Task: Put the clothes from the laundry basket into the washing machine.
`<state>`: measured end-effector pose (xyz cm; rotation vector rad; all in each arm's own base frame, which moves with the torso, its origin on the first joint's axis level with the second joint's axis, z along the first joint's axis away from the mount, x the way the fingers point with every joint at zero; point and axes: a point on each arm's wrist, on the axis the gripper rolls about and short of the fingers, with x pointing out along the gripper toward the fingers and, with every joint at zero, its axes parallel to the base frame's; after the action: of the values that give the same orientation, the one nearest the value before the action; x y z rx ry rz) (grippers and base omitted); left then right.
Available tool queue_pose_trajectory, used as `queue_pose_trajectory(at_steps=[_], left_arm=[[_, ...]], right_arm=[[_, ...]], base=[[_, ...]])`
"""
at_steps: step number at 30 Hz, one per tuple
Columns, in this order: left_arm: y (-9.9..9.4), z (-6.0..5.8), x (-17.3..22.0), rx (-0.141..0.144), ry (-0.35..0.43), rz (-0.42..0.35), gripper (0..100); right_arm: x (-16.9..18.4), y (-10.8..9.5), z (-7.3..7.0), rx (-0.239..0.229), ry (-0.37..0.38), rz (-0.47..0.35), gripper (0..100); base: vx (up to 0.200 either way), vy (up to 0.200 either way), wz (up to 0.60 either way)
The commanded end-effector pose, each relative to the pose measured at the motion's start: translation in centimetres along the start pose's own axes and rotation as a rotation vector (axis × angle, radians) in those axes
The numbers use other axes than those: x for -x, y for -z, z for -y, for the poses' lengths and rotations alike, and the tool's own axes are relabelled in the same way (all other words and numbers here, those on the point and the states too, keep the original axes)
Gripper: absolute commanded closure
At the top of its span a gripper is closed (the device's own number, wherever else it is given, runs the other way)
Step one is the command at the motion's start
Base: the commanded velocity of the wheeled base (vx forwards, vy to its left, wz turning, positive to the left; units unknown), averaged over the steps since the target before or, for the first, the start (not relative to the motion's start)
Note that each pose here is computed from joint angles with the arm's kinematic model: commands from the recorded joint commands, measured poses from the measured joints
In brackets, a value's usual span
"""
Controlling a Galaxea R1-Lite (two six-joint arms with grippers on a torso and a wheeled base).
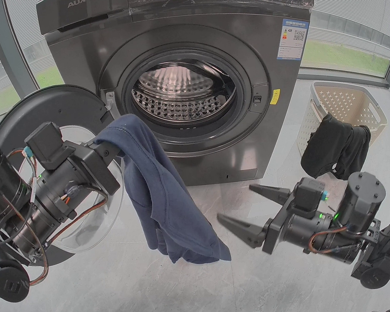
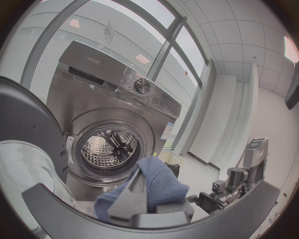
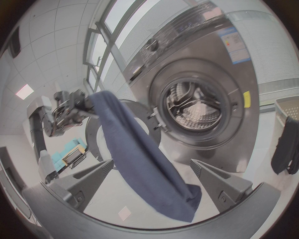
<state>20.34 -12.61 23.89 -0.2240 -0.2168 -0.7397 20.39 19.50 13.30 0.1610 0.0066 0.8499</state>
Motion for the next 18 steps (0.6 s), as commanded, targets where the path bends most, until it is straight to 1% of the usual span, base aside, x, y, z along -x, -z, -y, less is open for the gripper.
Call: queue_pose_trajectory(at_steps=[1, 3, 7, 9, 12, 13, 15, 16, 18], left_arm=[[1.2, -1.7, -1.2, -0.003, -0.054, -0.032, 100], [1.2, -1.8, -1.5, -0.003, -0.058, -0.033, 100], [1.4, -2.1, -1.7, -0.004, -0.076, -0.035, 100], [1.5, -2.3, -1.8, -0.004, -0.085, -0.038, 100], [1.5, -2.3, -1.9, -0.004, -0.085, -0.036, 100], [1.4, -2.3, -1.9, -0.006, -0.083, -0.026, 100], [1.4, -2.3, -1.9, -0.007, -0.084, -0.024, 100], [1.1, -2.2, -1.9, -0.011, -0.078, -0.001, 100], [1.0, -2.1, -1.9, -0.012, -0.075, 0.006, 100]], right_arm=[[-1.4, 3.5, -2.1, 0.001, -0.086, -0.105, 0], [-1.6, 3.7, -2.4, 0.002, -0.094, -0.110, 0], [-3.1, 4.6, -3.0, 0.003, -0.116, -0.114, 0], [-4.1, 5.3, -3.4, 0.005, -0.133, -0.121, 0], [-5.2, 5.8, -3.5, 0.005, -0.136, -0.115, 0], [-6.4, 6.2, -3.7, 0.005, -0.143, -0.102, 0], [-6.5, 6.2, -3.7, 0.005, -0.143, -0.099, 0], [-8.1, 6.8, -3.5, 0.010, -0.139, -0.084, 0], [-8.9, 7.3, -3.3, 0.021, -0.138, -0.083, 0]], base=[[0.000, 0.000, 0.00], [0.000, 0.000, 0.00], [0.000, 0.000, 0.00], [0.000, 0.000, 0.00], [0.000, 0.000, 0.00], [0.000, 0.000, 0.00], [0.000, 0.000, 0.00], [0.000, 0.000, 0.00], [0.000, 0.000, 0.00]])
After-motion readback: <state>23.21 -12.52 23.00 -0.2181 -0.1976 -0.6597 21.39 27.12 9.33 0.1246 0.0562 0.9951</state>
